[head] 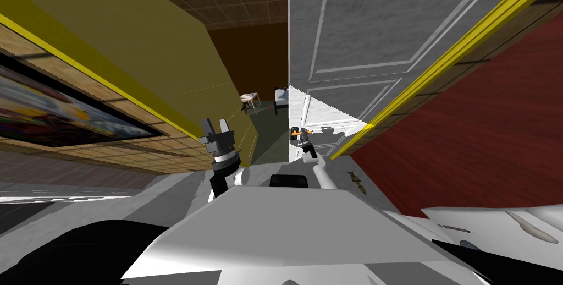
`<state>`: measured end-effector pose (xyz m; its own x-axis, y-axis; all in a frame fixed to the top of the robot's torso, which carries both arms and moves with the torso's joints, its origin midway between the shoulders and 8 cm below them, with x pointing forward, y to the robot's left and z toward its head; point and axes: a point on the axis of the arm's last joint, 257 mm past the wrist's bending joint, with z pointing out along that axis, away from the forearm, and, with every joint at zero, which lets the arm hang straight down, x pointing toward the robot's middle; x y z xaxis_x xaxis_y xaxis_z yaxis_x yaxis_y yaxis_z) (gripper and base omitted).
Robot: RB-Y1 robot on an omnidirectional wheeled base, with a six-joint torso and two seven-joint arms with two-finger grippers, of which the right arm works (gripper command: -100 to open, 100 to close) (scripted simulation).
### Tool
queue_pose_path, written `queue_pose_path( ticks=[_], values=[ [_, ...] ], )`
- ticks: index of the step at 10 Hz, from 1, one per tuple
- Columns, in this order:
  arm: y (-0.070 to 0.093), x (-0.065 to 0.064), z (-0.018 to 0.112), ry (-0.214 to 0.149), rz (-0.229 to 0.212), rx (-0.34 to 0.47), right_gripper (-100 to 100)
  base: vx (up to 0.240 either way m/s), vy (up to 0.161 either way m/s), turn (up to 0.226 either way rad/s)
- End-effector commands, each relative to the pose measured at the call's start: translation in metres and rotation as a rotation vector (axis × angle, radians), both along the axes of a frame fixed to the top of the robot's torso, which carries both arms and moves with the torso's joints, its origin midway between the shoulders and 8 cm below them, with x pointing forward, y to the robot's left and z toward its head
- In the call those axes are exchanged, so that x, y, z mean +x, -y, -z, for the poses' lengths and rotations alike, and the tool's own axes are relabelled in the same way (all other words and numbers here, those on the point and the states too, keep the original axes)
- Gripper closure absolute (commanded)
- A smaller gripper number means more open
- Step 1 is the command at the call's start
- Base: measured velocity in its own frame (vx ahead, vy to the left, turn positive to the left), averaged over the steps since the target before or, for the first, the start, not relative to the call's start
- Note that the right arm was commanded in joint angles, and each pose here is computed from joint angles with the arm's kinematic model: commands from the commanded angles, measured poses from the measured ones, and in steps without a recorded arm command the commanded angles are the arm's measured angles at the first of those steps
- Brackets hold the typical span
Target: Push the door open
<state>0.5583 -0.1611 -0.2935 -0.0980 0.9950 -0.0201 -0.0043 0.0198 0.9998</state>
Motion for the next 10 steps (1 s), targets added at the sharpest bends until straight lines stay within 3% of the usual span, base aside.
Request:
queue_pose_path(
  ticks=[1,2,7,10],
  values=[
    [0.000,0.000,0.000,0.000,0.000,0.000,-100,0.099,0.020,0.004],
    [0.000,0.000,0.000,0.000,0.000,0.000,100,-0.014,-0.004,-0.004],
    [0.000,0.000,0.000,0.000,0.000,0.000,100,-0.008,-0.003,0.005],
    [0.027,0.005,-0.005,0.011,0.032,-0.025,100,0.146,0.077,-0.047]
  ],
)
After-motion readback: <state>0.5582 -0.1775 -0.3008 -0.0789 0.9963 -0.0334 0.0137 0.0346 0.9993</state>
